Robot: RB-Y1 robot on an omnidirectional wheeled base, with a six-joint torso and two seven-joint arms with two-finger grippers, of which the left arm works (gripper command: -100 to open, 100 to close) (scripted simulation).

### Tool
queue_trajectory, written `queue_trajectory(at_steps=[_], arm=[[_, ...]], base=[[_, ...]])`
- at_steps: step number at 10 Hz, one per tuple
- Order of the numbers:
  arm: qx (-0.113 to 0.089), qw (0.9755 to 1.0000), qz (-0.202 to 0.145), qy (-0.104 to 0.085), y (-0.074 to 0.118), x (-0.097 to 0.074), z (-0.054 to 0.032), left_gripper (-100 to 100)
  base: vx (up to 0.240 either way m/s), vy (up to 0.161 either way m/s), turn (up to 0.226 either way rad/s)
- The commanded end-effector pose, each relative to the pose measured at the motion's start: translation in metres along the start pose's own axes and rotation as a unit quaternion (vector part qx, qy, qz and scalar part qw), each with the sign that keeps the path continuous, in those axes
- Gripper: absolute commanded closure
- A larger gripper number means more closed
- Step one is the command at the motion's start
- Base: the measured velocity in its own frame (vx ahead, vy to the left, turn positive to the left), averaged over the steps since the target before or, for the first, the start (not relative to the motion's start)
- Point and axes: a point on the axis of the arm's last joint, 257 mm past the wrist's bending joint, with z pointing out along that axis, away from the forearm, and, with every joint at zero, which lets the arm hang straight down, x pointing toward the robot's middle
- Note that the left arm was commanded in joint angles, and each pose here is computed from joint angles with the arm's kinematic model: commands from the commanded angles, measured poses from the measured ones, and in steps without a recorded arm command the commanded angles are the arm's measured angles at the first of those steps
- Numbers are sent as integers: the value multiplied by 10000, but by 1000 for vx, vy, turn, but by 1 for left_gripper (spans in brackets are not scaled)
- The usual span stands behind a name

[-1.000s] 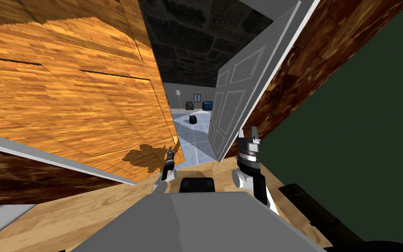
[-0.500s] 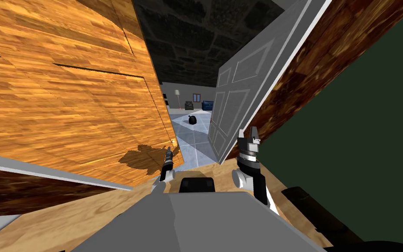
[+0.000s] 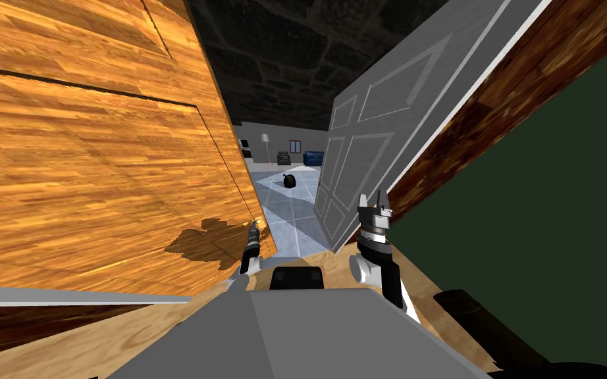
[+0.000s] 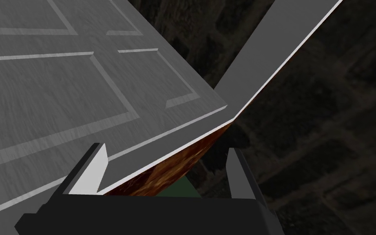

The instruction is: Push the door open

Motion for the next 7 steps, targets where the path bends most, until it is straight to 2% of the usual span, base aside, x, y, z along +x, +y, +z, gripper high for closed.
queue_trajectory(at_steps=[1, 3, 4, 5, 7], arm=[[-4, 10000, -29, -18, 10, 13, -20, -100], [-24, 9999, -104, -39, 34, 67, -63, -100], [-33, 10000, -77, -38, 38, 47, -60, -100], [-33, 10000, -77, -38, 38, 47, -60, 100], [-33, 10000, -77, -38, 38, 47, -60, 100]], base=[[179, 44, -23], [180, 45, -18], [73, 16, 9], [-16, -5, -8], [-21, -3, -5]])
